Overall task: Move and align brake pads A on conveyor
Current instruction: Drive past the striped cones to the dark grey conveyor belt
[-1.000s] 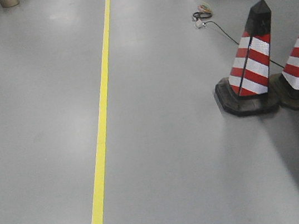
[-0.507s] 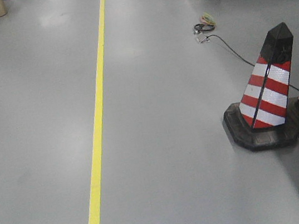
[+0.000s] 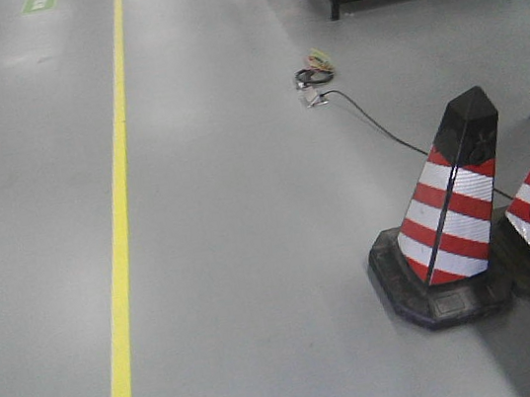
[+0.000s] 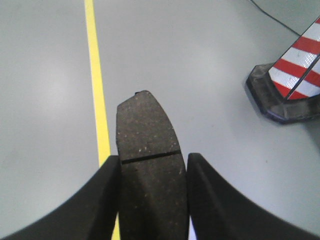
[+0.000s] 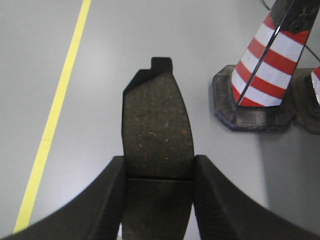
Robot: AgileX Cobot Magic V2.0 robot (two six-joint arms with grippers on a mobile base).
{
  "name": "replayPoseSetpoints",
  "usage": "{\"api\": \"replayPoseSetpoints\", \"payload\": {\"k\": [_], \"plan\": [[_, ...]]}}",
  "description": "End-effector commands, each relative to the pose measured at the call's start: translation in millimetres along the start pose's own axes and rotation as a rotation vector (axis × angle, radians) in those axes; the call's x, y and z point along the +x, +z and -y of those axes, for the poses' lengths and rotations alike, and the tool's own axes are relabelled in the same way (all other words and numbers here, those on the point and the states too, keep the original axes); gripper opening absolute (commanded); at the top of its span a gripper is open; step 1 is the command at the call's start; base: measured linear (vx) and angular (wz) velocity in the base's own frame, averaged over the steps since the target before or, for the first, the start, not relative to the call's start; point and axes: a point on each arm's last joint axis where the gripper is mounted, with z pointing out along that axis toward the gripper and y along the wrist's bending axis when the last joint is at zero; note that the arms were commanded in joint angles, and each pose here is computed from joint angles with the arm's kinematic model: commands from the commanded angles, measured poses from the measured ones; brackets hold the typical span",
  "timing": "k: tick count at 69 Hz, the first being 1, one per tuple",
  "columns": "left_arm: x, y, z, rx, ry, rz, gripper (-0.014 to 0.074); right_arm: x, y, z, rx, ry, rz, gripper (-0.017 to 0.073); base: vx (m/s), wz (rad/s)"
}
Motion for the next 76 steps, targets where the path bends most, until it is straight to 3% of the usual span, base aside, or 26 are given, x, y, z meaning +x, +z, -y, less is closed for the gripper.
{"api": "replayPoseSetpoints", "payload": {"k": [1,41,76], "plan": [[-14.7,-5.7,1.6,0.01,-0.001,0.111,0.0056,-14.6,-7.4,-0.2,0.003,0.0,0.111,0.006,0.51,-0.28],[-14.7,-5.7,1.6,0.01,-0.001,0.111,0.0056,-14.7,-7.4,-0.2,0.003,0.0,0.112,0.006,0.45,-0.44],[-14.7,-5.7,1.6,0.01,-0.001,0.111,0.0056,-14.6,-7.4,-0.2,0.003,0.0,0.111,0.006,0.32,-0.89]]}}
